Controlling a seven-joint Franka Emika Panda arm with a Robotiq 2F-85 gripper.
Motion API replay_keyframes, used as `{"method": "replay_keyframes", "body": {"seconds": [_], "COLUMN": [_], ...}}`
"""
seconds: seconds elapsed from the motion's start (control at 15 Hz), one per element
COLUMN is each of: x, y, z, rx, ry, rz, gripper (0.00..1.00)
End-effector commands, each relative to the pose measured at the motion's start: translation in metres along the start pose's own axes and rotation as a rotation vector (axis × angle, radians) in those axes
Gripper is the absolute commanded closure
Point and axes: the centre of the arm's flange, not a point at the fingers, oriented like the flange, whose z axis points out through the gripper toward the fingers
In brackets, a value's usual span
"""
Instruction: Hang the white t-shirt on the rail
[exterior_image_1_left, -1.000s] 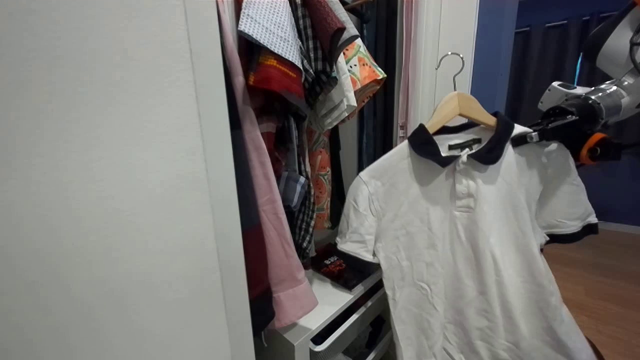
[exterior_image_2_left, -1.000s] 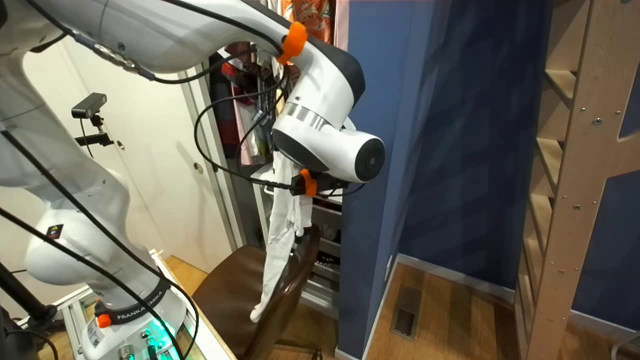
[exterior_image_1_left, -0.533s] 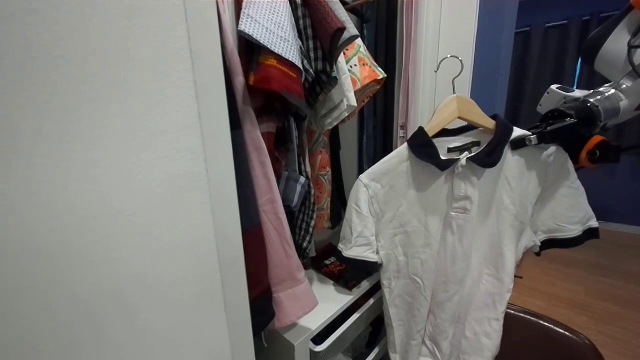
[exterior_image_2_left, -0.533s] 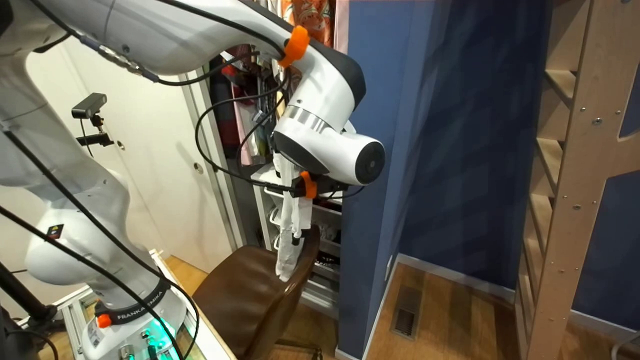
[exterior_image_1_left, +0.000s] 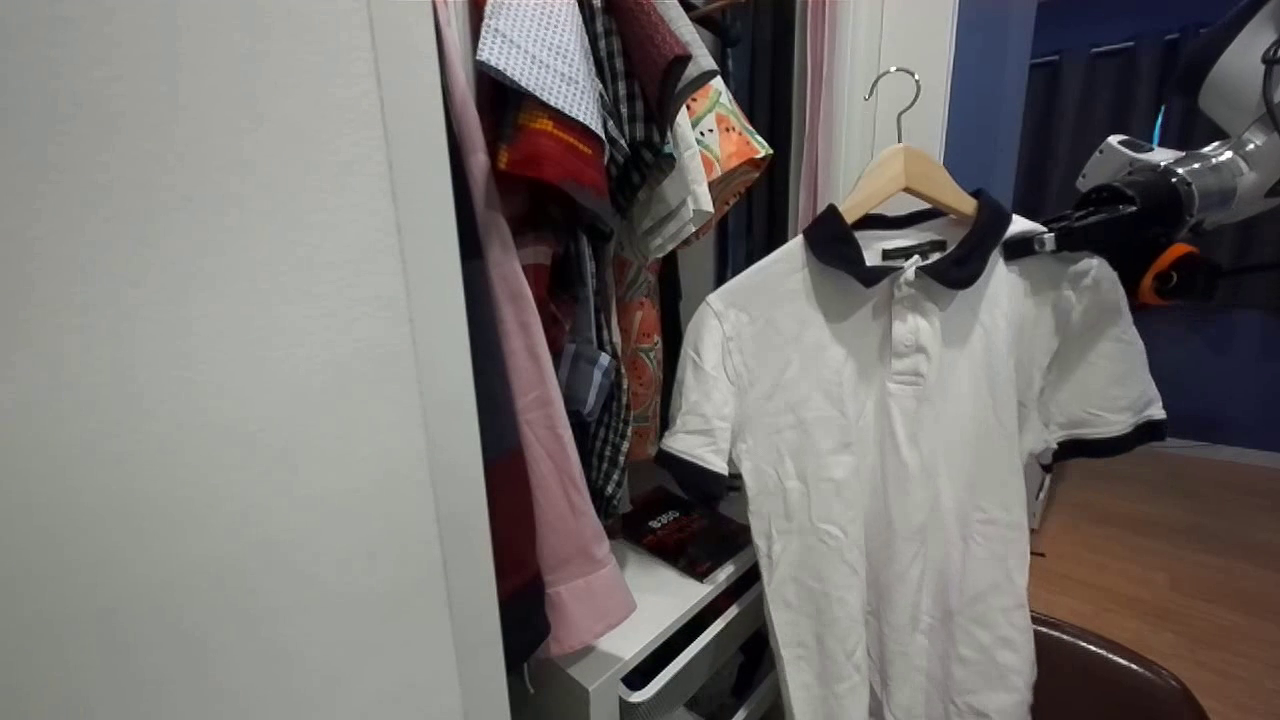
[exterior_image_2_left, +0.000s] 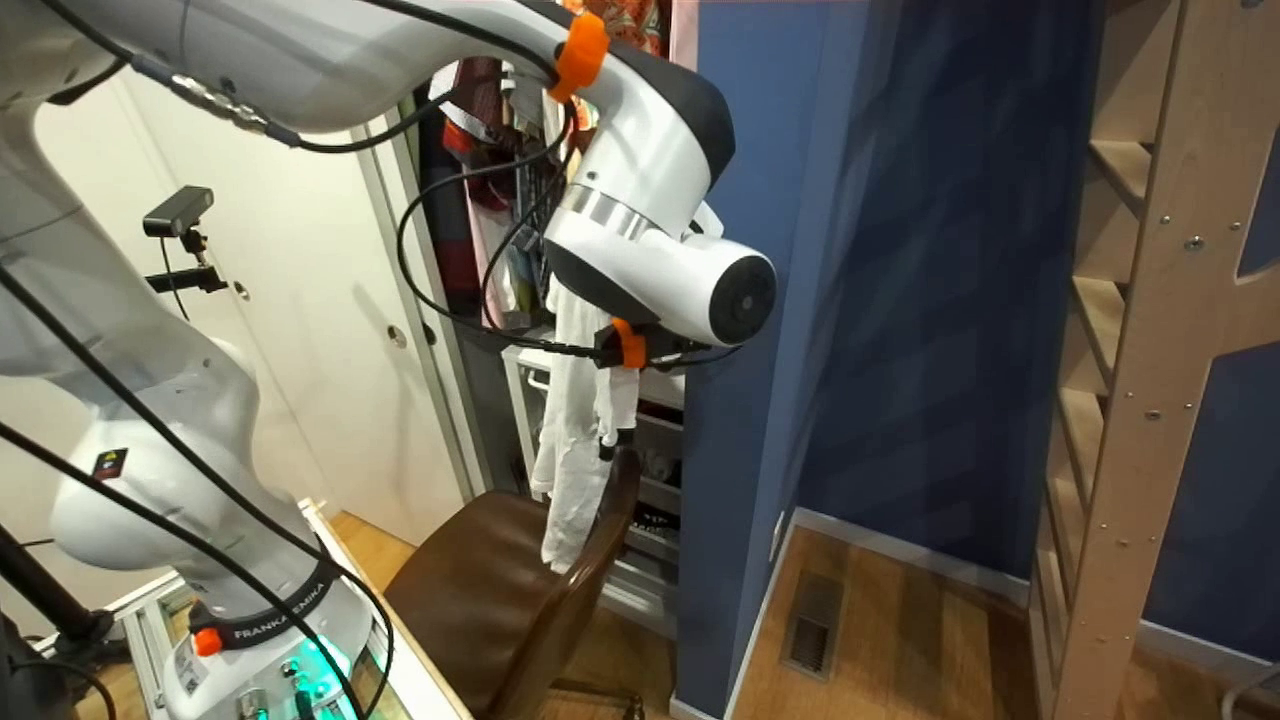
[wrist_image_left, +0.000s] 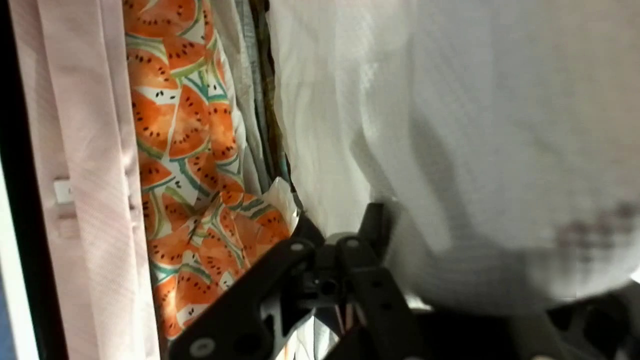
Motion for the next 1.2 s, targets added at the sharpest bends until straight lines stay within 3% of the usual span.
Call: {"method": "replay_keyframes", "body": {"seconds": [0.0, 0.47, 1.13], "x": [0.049, 0.106, 0.164], "y": [-0.002, -0.002, -0.008], "z": [-0.008, -0.015, 0.018], "rx": [-0.12, -0.318, -0.439], "ry": [0.059, 0.103, 0.084], "rz": [-0.102, -0.244, -0.409], "gripper": [0.96, 0.96, 0.96]}}
